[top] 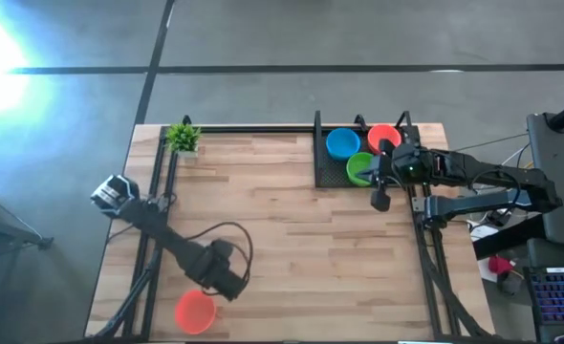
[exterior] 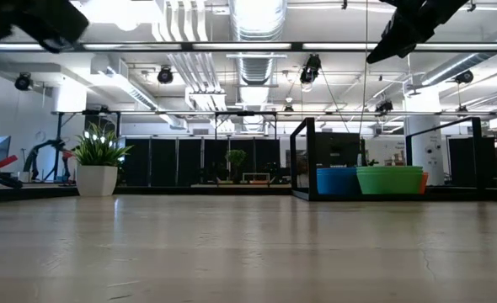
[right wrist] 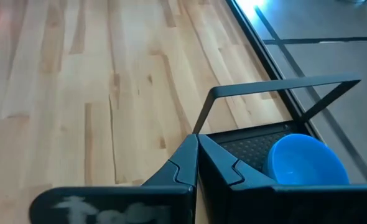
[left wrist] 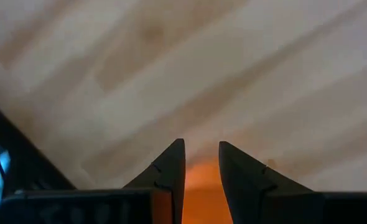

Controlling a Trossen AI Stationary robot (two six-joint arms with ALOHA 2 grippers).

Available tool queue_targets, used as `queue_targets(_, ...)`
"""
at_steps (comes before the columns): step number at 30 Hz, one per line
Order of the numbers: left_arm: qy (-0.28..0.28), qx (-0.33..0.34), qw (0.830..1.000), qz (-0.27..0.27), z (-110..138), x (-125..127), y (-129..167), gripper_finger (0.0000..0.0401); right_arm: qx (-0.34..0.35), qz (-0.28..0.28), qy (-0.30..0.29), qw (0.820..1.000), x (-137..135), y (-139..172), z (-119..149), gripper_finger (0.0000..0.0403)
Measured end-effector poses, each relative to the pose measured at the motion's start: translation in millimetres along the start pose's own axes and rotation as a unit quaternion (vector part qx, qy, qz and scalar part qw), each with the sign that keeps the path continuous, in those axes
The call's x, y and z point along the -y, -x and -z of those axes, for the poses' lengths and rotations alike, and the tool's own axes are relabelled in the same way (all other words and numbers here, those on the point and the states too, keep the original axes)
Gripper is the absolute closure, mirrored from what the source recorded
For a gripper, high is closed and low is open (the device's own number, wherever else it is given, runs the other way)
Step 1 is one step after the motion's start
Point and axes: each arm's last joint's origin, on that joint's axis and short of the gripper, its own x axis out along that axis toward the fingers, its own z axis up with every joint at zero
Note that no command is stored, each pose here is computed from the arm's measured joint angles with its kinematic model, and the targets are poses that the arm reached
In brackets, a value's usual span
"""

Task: Pick & Place Mini bowls
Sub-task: Stack the orange bowl on top of the orange bowls on the shelf

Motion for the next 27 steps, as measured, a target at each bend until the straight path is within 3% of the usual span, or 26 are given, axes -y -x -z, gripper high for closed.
queue_targets(5,0.023,-0.031,0.999,0.022,19,4,-1,0.0309,0.0,0.001,-0.003,1.0,0,0,0,0.0394)
queue_targets(13,0.046,-0.059,0.99,0.119,43,23,-2,0.0309,0.0,0.004,-0.006,1.0,0,0,0,0.0394)
queue_targets(27,0.072,-0.065,0.989,0.112,56,23,-12,0.0309,0.0,0.004,-0.004,1.0,0,0,0,0.0394)
